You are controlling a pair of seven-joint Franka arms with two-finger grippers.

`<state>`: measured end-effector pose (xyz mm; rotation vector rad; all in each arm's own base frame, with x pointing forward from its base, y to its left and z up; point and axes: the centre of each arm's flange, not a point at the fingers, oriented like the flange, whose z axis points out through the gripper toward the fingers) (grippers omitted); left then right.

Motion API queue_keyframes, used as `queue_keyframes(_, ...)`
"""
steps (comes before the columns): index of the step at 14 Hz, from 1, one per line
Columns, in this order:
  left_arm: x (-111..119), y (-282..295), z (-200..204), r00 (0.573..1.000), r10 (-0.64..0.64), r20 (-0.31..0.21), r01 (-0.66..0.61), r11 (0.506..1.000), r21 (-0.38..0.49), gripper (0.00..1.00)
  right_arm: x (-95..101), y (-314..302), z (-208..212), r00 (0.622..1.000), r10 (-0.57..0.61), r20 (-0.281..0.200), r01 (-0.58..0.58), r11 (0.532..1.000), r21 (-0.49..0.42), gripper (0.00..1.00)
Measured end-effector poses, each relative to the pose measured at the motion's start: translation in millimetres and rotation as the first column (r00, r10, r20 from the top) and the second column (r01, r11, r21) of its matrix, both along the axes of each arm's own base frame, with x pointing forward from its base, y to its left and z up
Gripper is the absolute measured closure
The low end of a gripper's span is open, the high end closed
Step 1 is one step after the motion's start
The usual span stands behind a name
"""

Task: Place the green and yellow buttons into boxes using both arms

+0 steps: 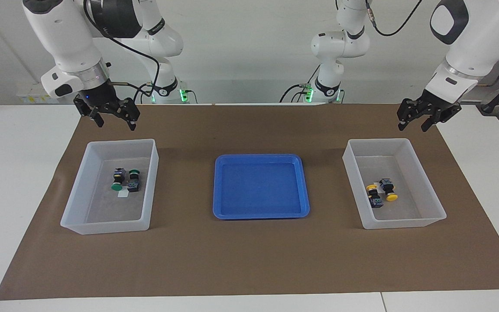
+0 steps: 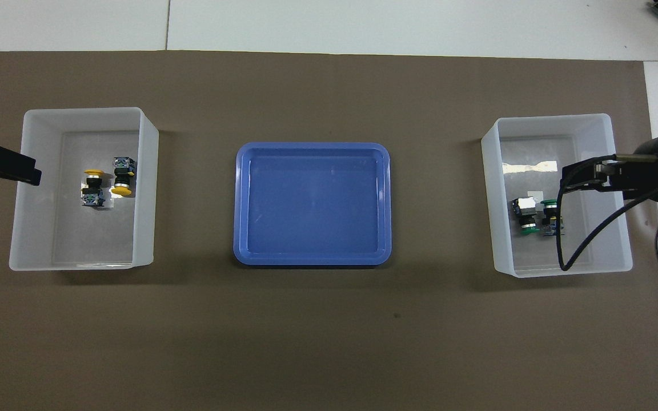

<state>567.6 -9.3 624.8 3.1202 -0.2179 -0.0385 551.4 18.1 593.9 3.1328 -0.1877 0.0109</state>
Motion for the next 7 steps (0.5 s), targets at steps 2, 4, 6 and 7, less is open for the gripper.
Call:
queue_keyframes(2, 0.0, -1.1, -0.6, 1.000, -0.003, 0.000, 0.003, 1.000, 0.006, 0.00, 0.0, 0.0, 0.0, 1.000, 0.001, 0.000, -0.001, 1.000, 0.000, 0.00)
queue_keyframes(4, 0.3, -8.4, -0.2, 1.000, -0.021, 0.004, 0.020, 0.999, 0.029, 0.00, 0.0, 0.0, 0.0, 1.000, 0.001, 0.000, -0.001, 1.000, 0.000, 0.00)
queue_keyframes(6, 0.4, -15.9, 0.1, 0.999, -0.034, 0.007, 0.034, 0.999, 0.035, 0.00, 0.0, 0.0, 0.0, 1.000, 0.002, 0.000, -0.002, 1.000, 0.000, 0.00)
queue_keyframes(7, 0.4, -17.0, 0.1, 0.999, -0.036, 0.008, 0.036, 0.999, 0.035, 0.00, 0.0, 0.0, 0.0, 1.000, 0.002, 0.000, -0.002, 1.000, 0.000, 0.00)
